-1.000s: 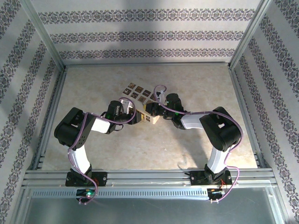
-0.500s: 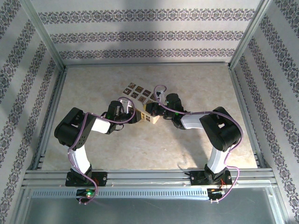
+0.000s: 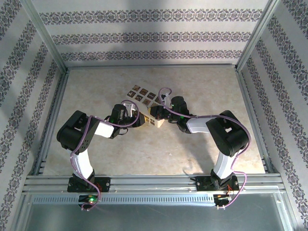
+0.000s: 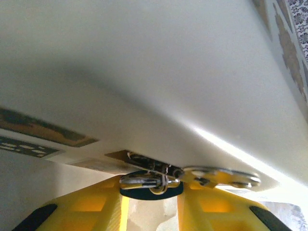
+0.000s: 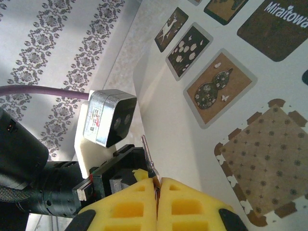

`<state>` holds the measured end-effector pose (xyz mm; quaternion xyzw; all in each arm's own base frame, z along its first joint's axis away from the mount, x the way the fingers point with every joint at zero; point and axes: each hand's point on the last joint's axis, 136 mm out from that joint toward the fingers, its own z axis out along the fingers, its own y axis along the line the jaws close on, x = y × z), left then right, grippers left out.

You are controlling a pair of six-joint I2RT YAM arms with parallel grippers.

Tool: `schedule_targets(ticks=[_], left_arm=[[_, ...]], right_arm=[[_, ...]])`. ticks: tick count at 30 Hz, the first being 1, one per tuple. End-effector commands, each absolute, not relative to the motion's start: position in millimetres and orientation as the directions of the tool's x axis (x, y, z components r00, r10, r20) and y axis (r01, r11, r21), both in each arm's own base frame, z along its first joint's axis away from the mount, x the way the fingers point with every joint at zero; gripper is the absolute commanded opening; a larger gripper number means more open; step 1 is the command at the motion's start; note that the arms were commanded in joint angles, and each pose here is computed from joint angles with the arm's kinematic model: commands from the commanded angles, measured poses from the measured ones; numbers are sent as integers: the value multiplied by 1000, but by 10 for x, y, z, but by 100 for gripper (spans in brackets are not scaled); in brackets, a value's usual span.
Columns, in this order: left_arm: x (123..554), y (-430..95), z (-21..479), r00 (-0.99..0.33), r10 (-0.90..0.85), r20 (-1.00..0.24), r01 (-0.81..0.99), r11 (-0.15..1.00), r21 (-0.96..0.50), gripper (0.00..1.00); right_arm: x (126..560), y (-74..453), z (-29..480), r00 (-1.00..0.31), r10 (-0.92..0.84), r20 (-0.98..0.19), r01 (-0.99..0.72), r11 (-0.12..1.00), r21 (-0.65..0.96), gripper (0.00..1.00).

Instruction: Unlock a padlock with a key

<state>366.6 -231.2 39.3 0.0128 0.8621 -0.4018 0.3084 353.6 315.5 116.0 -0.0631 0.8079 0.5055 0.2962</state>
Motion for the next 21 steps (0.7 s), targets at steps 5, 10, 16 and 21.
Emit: schedule_targets(ticks=[5, 10, 16, 21], left_arm=[[3699, -2320, 657, -763, -247, -598, 309, 673, -672, 29], [3627, -2342, 782, -768, -246, -591, 315, 659, -683, 29], [3510, -2441, 916, -800, -225, -557, 315, 633, -707, 26], [3408, -2561, 997, -829, -194, -524, 319, 605, -729, 26]], right_arm=[[3391, 3045, 1184, -836, 172, -521, -378, 509, 774, 1], [3256, 2923, 1192, -825, 138, -547, -396, 548, 736, 1], [2996, 2730, 1094, -796, 58, -603, -449, 612, 651, 1], [2773, 2696, 1055, -752, -31, -659, -519, 645, 561, 1]])
